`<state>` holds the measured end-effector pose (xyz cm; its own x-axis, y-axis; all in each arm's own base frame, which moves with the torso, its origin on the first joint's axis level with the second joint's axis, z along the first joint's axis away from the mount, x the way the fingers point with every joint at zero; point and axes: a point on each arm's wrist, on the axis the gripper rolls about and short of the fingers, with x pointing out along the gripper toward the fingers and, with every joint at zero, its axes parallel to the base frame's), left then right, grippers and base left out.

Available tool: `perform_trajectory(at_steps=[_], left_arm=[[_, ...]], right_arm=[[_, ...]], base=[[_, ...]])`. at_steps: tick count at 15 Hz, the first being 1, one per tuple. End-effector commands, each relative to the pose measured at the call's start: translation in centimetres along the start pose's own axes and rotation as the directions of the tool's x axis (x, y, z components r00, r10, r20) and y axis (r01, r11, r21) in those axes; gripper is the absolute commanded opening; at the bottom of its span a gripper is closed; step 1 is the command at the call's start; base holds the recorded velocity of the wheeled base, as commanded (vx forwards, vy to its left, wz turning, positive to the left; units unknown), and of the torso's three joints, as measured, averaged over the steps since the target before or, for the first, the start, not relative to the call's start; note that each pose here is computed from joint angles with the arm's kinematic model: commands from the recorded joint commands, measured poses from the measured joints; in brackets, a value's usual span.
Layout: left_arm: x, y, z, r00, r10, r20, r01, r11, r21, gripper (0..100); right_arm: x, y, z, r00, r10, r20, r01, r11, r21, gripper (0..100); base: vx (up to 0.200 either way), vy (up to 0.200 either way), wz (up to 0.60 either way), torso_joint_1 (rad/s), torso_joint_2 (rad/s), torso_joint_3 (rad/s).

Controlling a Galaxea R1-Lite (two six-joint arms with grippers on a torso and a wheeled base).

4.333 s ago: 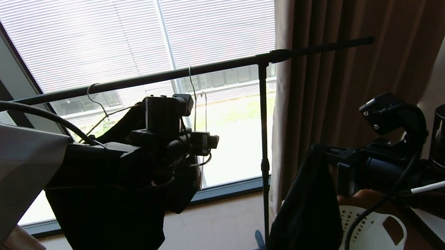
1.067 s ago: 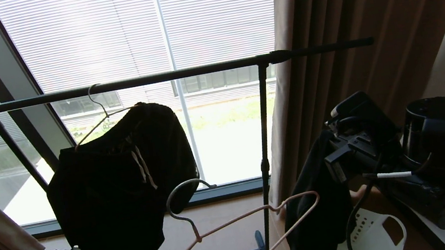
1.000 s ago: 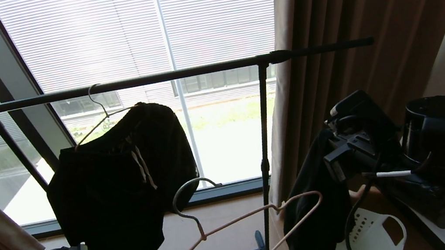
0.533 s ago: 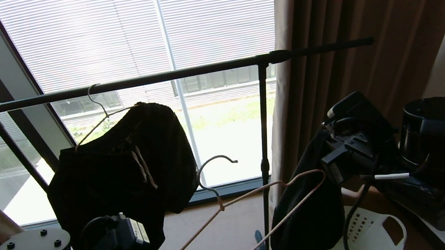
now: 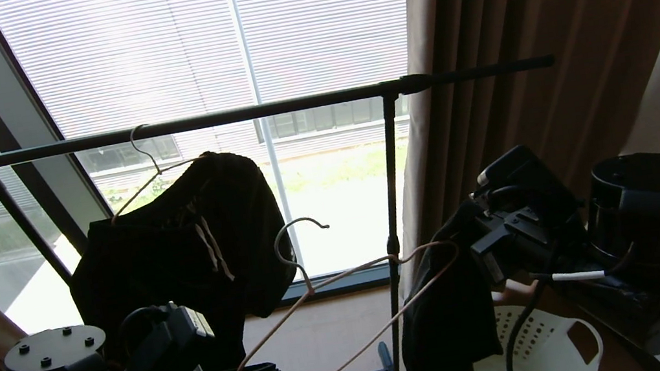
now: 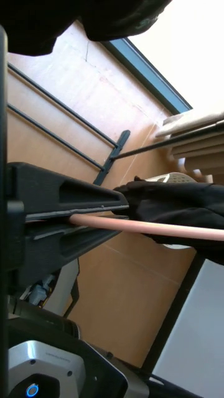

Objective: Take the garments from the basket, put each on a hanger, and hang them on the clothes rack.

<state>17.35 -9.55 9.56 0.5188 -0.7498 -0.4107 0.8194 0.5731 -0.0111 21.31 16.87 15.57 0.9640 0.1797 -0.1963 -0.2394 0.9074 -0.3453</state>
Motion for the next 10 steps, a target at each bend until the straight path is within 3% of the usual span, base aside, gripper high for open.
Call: perform_trajectory(at_steps=[1,10], left_arm=[[0.0,0.1,0.0,1.000,0.004,0.003,-0.004,1.000,-0.001,0],[-1.0,-0.5,0.5,0.998,0.001,0.055,-0.003,1.000,0.027,0]], right_arm=[[0.4,0.4,-0.2,1.000,0.008,-0.011,-0.008,1.000,-0.009,0],[2.8,1.3,-0.3,1.000,0.005,-0.029,-0.005,1.000,-0.015,0]], base=[[0.000,0.000,0.00,0.000,0.00,0.000],[0.000,0.000,0.00,0.000,0.00,0.000]])
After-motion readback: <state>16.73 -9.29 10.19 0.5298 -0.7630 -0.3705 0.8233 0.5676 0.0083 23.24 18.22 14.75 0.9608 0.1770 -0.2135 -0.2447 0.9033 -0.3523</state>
